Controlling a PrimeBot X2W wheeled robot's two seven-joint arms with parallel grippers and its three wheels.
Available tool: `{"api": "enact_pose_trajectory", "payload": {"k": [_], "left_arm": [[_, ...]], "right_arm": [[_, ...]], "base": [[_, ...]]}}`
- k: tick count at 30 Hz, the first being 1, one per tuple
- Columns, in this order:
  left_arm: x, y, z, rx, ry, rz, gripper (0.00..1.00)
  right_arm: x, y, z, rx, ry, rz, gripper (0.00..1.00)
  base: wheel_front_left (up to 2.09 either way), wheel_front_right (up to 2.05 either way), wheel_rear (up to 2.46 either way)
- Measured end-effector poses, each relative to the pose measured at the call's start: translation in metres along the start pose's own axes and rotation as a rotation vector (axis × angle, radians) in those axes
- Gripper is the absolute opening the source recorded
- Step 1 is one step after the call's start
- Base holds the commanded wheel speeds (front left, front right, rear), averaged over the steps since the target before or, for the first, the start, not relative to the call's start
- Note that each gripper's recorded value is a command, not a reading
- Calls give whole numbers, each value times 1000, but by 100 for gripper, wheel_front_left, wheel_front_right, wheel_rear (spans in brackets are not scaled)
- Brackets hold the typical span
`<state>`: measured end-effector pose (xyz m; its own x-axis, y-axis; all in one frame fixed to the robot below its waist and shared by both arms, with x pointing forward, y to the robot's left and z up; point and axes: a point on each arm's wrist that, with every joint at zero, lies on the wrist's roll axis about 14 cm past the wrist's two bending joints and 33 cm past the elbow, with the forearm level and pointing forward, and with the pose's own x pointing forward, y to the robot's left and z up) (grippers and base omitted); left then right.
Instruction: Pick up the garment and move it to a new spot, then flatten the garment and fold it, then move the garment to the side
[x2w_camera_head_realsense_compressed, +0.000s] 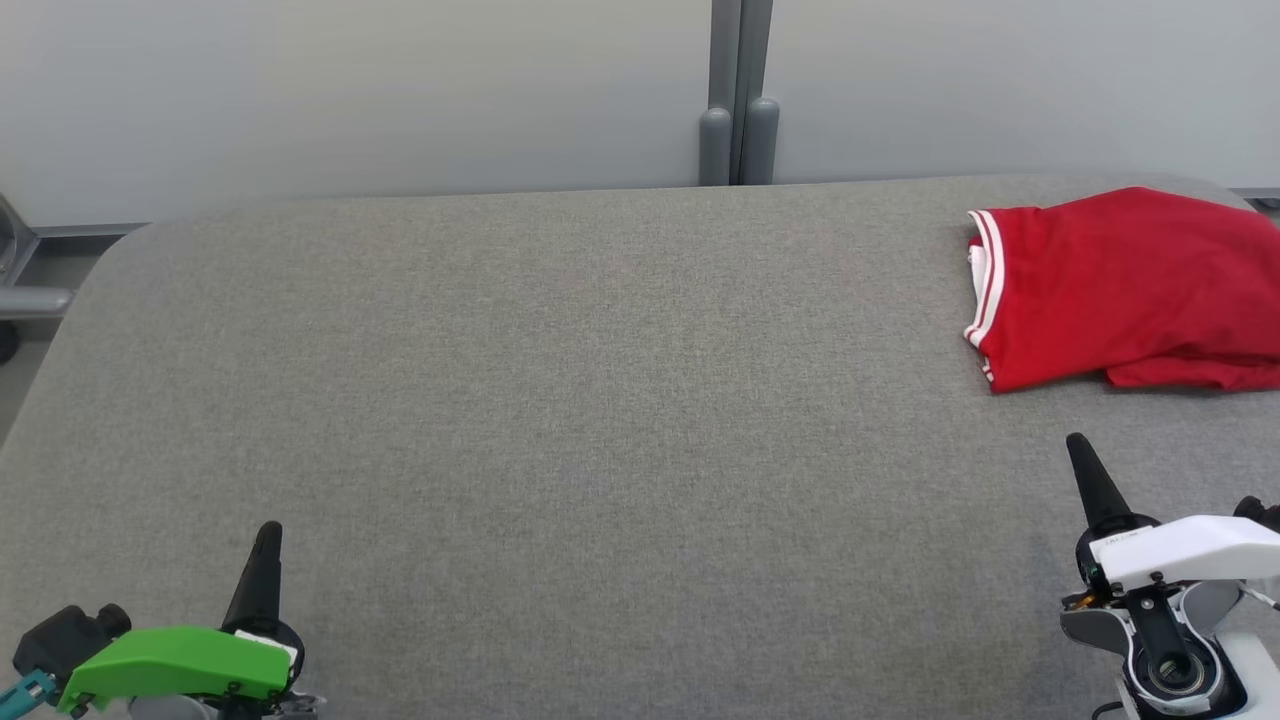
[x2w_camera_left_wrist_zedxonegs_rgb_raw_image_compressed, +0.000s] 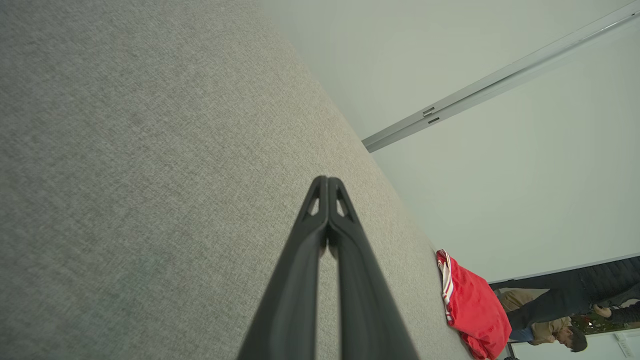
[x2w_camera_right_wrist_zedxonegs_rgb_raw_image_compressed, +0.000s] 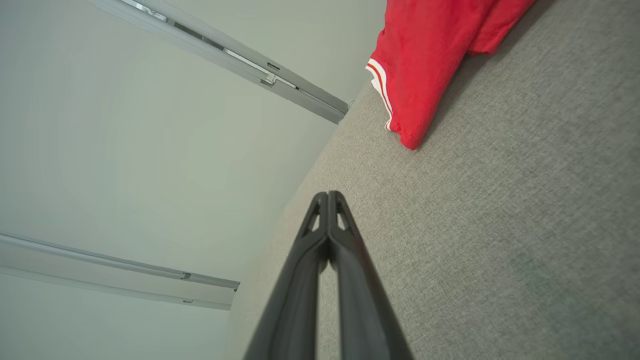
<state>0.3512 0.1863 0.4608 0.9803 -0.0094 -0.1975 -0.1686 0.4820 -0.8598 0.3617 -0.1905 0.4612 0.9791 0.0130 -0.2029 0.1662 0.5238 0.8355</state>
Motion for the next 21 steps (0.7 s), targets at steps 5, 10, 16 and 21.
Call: {"api": "enact_pose_trajectory", "payload": {"k": [5, 10, 16, 21], "left_arm": [[3, -4, 1, -67, -2, -9, 0], [5, -5, 2, -144, 3, -17, 0], [8, -7, 3, -217, 5, -28, 0], [10, -10, 7, -287, -3, -44, 0]], "right_arm": [[1, 1, 4, 70, -9, 7, 0], [3, 4, 7, 161, -16, 19, 0], [4, 5, 11, 243, -25, 32, 0], [5, 7, 14, 321, -37, 43, 0]], "base": [[0, 0, 0], [0, 0, 0], [0, 0, 0], [0, 0, 0]]}}
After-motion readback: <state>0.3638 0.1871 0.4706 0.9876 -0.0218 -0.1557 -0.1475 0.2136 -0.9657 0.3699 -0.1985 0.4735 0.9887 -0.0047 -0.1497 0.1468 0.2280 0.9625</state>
